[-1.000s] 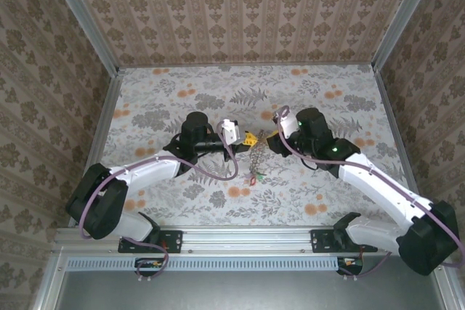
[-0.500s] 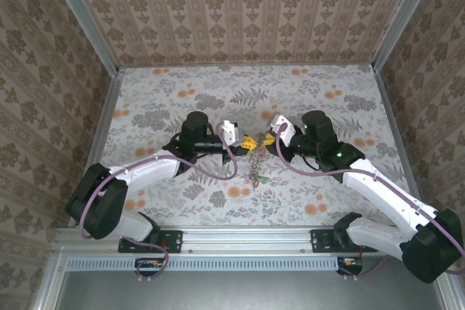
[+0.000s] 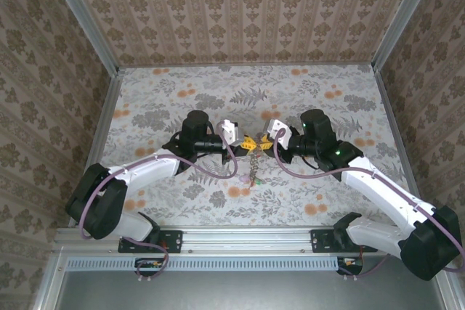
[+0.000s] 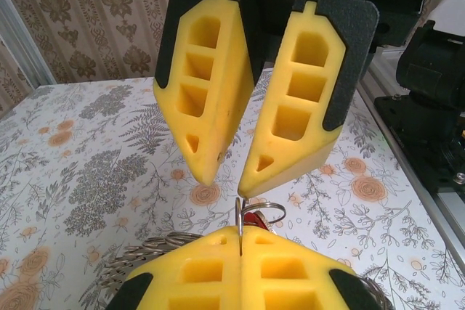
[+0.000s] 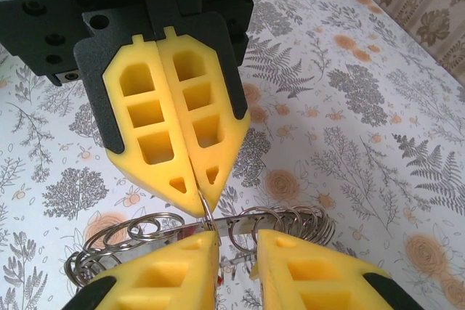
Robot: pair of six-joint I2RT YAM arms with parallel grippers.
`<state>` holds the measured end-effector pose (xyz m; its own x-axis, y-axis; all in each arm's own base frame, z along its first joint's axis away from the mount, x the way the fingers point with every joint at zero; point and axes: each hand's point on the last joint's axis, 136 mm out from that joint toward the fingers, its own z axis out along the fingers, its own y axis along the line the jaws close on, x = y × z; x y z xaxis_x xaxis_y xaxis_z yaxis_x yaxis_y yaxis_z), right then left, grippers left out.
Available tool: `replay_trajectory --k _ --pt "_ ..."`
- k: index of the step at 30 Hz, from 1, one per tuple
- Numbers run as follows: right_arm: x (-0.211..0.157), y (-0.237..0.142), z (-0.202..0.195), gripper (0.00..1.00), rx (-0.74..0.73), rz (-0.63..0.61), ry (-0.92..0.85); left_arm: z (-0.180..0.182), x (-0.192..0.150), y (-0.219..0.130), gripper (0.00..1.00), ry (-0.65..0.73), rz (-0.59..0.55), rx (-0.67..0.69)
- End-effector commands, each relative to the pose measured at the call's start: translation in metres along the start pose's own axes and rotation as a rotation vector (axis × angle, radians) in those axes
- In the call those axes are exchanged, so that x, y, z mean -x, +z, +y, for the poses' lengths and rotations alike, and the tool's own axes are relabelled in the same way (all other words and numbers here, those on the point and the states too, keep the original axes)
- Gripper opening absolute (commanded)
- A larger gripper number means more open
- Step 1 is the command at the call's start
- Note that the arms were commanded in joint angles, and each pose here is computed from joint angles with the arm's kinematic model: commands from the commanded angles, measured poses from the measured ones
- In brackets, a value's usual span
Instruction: Put the keys on the keyring
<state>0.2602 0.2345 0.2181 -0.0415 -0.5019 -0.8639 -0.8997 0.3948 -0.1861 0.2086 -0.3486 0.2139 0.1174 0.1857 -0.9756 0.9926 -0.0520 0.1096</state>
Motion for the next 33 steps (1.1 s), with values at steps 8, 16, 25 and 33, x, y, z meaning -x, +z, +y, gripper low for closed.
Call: replay_trajectory --k 8,16,25,33 --pt "0.008 -0.012 0.005 0.25 0.004 -0.014 -0.061 0.003 0.035 -0.005 0.00 0.086 -0.070 -0.006" --pt "0.013 -0.003 0.003 0.22 0.033 -0.028 -0.040 0.003 0.036 -0.004 0.00 0.089 -0.075 -0.013" --pt "0.017 0.002 0.001 0.19 0.044 -0.053 -0.030 0.002 0.036 -0.004 0.00 0.084 -0.076 -0.020" --pt "0.020 0.001 0.000 0.13 0.035 -0.064 -0.043 0.002 0.036 -0.003 0.00 0.083 -0.076 -0.029"
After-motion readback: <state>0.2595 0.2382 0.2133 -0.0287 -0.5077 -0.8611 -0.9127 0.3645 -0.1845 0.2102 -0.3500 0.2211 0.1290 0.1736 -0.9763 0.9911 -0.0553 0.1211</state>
